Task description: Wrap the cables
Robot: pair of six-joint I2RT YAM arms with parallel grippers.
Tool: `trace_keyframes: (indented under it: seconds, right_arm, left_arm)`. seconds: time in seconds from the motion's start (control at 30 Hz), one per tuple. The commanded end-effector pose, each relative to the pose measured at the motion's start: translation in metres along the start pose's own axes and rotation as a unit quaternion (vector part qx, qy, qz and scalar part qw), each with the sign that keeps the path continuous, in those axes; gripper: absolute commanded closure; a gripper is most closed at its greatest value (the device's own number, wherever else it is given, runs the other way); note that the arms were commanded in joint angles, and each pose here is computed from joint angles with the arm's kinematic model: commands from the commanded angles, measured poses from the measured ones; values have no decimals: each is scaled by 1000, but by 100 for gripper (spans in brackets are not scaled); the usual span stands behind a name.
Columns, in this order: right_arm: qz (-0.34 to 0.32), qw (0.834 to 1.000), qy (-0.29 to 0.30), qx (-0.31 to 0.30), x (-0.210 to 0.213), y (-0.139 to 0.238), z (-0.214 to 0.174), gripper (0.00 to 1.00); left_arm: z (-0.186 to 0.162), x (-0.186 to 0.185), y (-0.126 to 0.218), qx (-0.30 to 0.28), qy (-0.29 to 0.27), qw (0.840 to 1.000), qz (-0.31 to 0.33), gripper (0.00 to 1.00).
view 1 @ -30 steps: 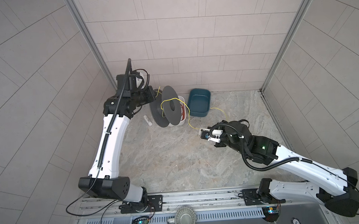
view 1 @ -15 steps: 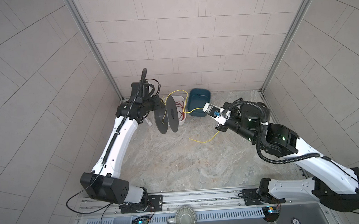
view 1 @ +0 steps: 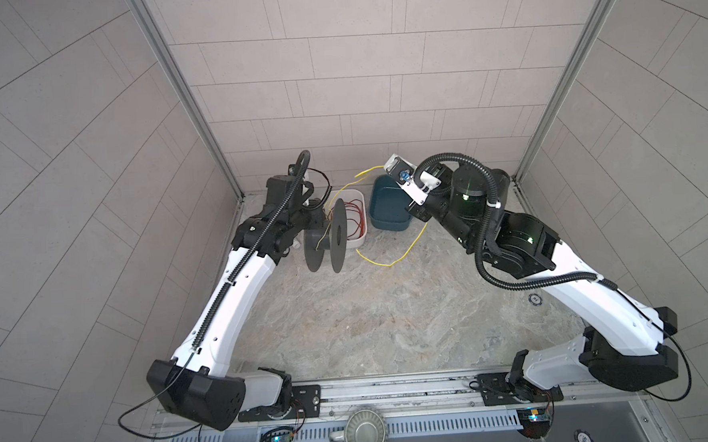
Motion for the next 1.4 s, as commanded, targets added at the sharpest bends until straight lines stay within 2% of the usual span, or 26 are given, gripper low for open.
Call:
trace_keyframes:
  seconds: [0.0, 0.13, 0.37, 0.5, 0.73, 1.03, 1.23, 1.37]
  right_arm:
    - [-39, 998, -56, -10, -34, 2, 1, 100]
    - [-56, 996, -67, 16, -47, -13, -16, 100]
    - [-69, 985, -153, 48, -78, -40, -58, 100]
    - [-81, 980, -163, 80, -82, -55, -82, 100]
    - [-105, 955, -246, 129, -100, -67, -138, 100]
    - [-115, 924, -314, 184, -104, -78, -207, 100]
    - [-136, 906, -338, 216, -102, -77, -245, 100]
    - [-130, 901, -337, 238, -87, -81, -267, 100]
  left_arm:
    - [14, -5, 20, -48, -30, 998, -18, 100]
    - [9, -11, 28, -48, -51, 996, -49, 100]
    - [12, -23, 43, -60, -70, 991, -96, 100]
    - [12, -33, 51, -60, -69, 986, -138, 100]
    - [20, -44, 68, -73, -52, 978, -188, 100]
    - [48, -42, 97, -96, 33, 967, -233, 100]
    - [75, -13, 102, -126, 149, 945, -261, 100]
    - [87, -9, 105, -138, 176, 934, -280, 100]
Point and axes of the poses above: each gripper's point midway between its finger pads, its own y axis back along the fingers, its own x axis along the line the jaws close on, z = x × y, the point moved 4 cm from there along y, back along the fingers, and after that the axes turned 2 degrees about y, right-handed, at the moved point
